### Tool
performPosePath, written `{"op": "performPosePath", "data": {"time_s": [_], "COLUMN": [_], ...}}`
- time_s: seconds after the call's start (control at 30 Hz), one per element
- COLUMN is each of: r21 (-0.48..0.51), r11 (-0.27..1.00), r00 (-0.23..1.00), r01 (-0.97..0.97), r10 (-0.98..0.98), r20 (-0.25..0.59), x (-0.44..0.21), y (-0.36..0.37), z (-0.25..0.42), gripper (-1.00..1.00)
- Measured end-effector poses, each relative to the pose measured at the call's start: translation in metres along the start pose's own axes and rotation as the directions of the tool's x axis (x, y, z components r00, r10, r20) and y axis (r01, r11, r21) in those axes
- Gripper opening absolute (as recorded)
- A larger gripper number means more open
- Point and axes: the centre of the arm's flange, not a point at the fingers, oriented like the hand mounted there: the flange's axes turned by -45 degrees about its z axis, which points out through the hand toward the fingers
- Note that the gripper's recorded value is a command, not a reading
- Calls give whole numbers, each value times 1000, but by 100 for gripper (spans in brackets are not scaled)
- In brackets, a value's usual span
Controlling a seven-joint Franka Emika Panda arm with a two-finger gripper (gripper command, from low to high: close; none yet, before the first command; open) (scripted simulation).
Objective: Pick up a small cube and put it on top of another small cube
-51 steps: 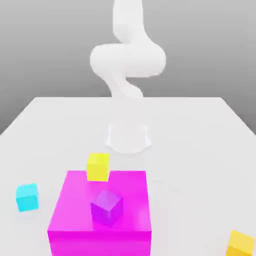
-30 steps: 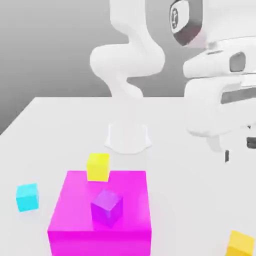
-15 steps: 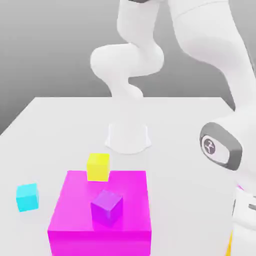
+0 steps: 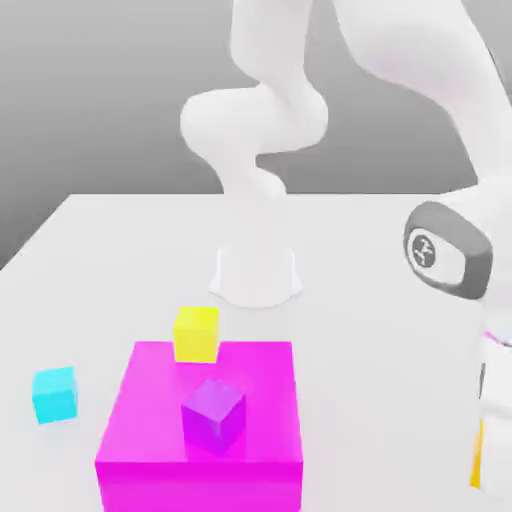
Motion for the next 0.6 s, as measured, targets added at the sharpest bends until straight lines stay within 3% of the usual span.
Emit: {"op": "performPosePath", "data": {"time_s": [0.33,0.47,0.6], "r21": [-42,-25,15], "r11": [997,988,965], "r00": [996,986,964], "r01": [-70,-154,-262], "r10": [72,155,261], "r20": [42,57,51], "x": [-228,-356,-499], "y": [102,103,59], "z": [-36,-43,-44], "gripper": [-100,-100,-100]}}
